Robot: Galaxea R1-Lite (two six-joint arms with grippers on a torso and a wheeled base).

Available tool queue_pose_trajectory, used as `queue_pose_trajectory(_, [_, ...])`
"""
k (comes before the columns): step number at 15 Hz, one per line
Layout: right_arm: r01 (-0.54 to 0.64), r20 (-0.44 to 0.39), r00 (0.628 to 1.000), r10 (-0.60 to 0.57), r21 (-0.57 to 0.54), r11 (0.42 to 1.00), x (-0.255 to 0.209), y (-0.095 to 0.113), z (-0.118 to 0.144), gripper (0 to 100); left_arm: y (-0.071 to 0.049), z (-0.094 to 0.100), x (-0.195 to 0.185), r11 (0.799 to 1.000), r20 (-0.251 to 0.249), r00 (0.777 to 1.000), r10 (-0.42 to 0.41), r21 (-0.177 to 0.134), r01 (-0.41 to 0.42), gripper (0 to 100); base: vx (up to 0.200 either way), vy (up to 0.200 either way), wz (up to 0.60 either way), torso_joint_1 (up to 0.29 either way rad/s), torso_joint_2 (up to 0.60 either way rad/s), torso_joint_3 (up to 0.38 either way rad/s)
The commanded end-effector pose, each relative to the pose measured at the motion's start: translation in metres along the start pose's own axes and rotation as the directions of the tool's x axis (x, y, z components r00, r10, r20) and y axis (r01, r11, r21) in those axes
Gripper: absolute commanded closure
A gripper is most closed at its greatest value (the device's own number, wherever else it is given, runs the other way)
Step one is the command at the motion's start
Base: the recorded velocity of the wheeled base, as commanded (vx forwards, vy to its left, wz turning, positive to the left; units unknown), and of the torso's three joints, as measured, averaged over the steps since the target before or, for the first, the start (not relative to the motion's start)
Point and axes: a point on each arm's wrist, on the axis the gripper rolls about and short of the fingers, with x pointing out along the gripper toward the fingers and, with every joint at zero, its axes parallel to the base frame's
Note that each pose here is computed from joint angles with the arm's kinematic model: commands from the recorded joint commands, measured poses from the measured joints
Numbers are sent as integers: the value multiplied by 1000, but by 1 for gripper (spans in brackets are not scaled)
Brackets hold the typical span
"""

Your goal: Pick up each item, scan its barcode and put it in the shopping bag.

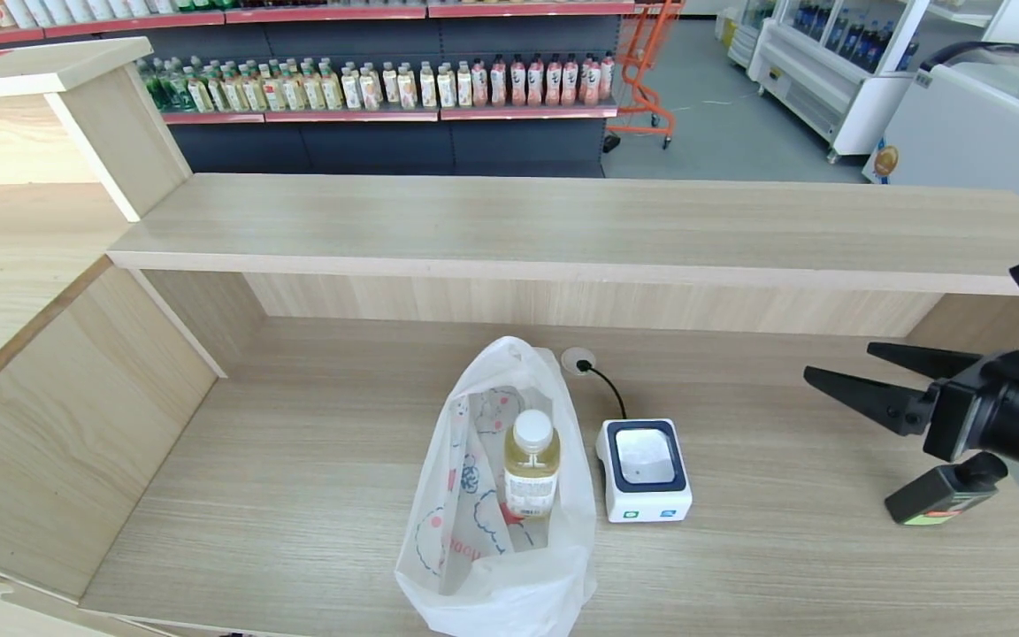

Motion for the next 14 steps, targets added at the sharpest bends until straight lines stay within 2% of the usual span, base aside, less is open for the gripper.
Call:
queue_pose_trajectory(1, [15,15,1000,-15,10,1000,-7,2,1,0,0,0,0,1000,0,1000,1,0,-1,0,-200,0,0,2,2,2])
queue_pose_trajectory(6, [127,-52,991,-123,87,988,-14,-14,-10,0,0,0,0,1000,0,1000,1,3,-1,0,-200,0,0,6,4,0])
queue_pose_trajectory(9, [175,-78,983,-165,136,975,-18,-21,-13,0,0,0,0,1000,0,1000,1,2,-1,0,0,0,0,0,0,0])
queue_pose_trajectory(14, [280,-139,955,-261,143,949,-17,-46,-20,0,0,0,0,1000,0,1000,1,3,-1,0,0,-200,0,6,-4,3])
